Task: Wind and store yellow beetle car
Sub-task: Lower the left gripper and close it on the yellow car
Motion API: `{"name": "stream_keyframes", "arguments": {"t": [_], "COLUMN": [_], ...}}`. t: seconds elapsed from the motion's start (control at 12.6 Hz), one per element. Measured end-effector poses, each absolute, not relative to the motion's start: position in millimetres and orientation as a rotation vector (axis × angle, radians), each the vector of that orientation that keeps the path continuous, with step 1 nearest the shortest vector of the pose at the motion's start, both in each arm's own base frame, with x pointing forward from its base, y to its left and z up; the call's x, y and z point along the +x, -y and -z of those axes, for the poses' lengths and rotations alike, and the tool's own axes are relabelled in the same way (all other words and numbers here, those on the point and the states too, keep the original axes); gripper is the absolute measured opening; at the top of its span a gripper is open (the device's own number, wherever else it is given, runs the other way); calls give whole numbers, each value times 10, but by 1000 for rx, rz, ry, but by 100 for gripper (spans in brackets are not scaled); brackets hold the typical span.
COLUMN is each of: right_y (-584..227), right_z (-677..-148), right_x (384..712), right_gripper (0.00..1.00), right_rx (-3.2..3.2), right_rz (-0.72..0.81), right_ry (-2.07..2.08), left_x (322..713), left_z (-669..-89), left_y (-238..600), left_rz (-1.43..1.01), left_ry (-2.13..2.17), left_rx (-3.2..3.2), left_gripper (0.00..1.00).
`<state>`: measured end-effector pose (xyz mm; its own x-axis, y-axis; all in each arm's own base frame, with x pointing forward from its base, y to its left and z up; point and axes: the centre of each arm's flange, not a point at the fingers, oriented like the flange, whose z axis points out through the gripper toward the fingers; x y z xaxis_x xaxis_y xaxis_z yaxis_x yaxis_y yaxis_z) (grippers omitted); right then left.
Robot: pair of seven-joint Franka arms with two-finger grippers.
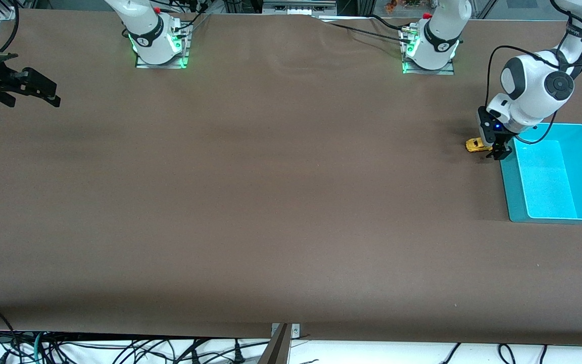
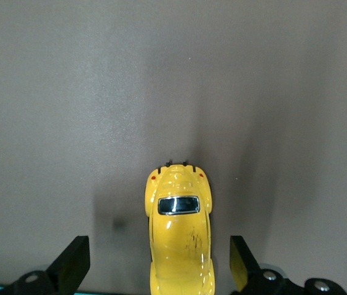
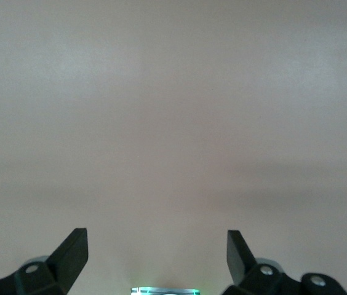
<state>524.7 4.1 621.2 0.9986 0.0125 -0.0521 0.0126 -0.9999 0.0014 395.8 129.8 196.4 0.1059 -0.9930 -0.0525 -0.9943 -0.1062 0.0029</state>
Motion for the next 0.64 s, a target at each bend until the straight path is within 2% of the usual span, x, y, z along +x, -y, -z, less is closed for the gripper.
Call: {"name": "stream_keyframes", "arguments": {"t": [0.4, 0.48, 0.64], "right_y": [-26, -26, -25], "right_z": [-6177, -6177, -6177], "right_x": [5265, 5265, 5265], "right_gripper": [100, 100, 100], "right_rx": [3140, 3140, 3140], "right_rz": [93, 94, 94], "right_ry": [-16, -16, -15], "left_x": [3884, 3884, 3883], "left_z": [-1868, -1863, -1864], "left_y": [-1338, -1342, -1352], "left_rz": [-32, -30, -29], "left_ry": [-2049, -2055, -2066], "left_rx": [-2308, -2301, -2289], "left_gripper": [100, 91, 66]}}
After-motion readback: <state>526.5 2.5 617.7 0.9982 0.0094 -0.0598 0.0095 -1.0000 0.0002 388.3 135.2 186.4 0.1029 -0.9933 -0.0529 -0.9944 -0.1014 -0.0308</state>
